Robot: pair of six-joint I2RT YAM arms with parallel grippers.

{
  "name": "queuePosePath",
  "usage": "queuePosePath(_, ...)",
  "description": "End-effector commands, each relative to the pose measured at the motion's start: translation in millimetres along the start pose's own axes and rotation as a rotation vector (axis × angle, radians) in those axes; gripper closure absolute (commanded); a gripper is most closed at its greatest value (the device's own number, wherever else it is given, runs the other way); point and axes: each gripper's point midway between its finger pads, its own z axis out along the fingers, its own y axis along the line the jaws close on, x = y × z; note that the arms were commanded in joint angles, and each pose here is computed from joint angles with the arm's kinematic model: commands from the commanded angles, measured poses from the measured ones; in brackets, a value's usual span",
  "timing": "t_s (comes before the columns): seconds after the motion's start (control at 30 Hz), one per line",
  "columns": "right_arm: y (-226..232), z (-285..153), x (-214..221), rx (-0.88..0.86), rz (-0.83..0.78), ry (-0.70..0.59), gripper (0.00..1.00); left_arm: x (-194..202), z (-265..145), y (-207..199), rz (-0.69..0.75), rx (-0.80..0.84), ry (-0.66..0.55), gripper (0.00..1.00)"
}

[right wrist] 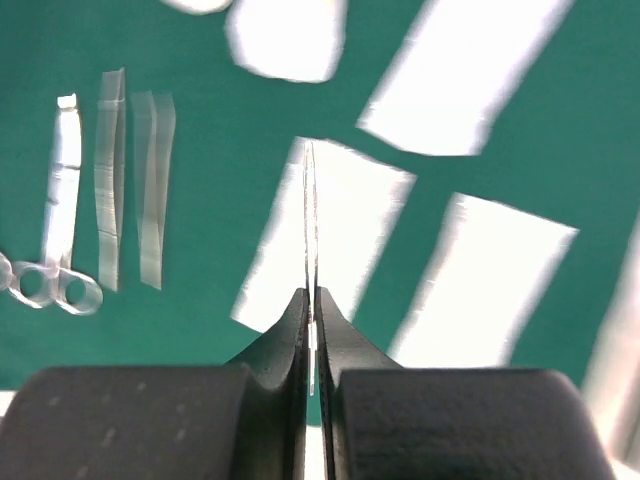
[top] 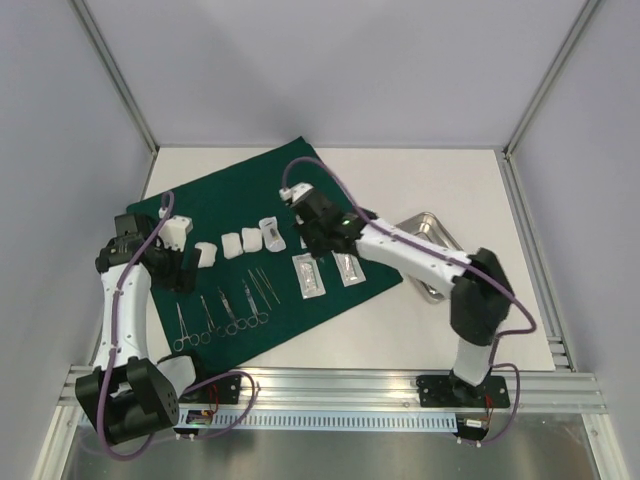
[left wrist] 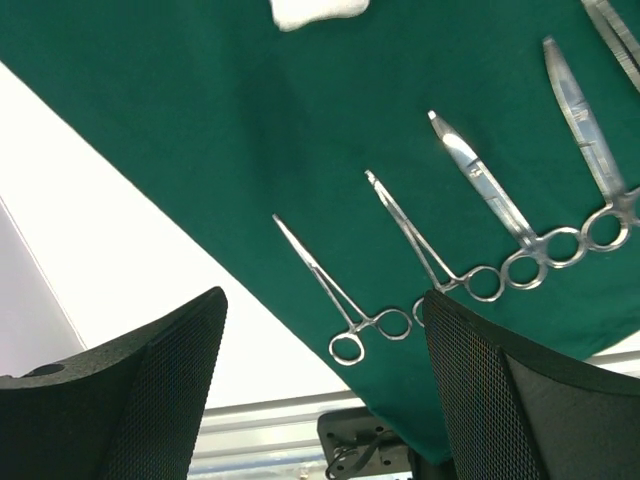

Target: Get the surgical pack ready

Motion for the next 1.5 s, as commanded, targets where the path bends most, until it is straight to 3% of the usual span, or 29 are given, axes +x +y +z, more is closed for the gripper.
queuePosePath(0.0,-94.2,-47.8,19.7,0.127,-0.042,0.036,1.0,-20.2,-14.7,-11.5,0.031,0.086,-0.064,0.12)
queuePosePath(0.1,-164.1,-65.2,71.8,0.233,-0.022,0.159,1.0,-32.2,-20.1,-12.5,0.039,0.102,-0.096,0.12)
queuePosePath(0.2,-191.2,-73.3,116.8,0.277,-0.003,0.231,1.0,-39.4,-22.0,-14.6,0.043,0.128,-0.111,0.12)
queuePosePath(0.4,-246.7,-74.8,153.9,0.33,0.092,0.199,0.99,-47.8,-26.2,-15.6,0.062,0.147,-0.131,0.12)
queuePosePath(0.57,-258.3,-51.9,155.2,0.313,0.014,0.189,1.0,-48.3,-26.3,-16.5,0.064,0.152,-0.135,0.12)
queuePosePath(1.1,-279.9,-16.7,188.4,0.326,0.079,0.296,0.99,-47.6,-26.6,-16.1,0.061,0.148,-0.132,0.12)
queuePosePath(1.47,-282.7,-18.4,189.9,0.336,0.097,0.319,0.76,-47.4,-26.5,-14.7,0.063,0.141,-0.126,0.12)
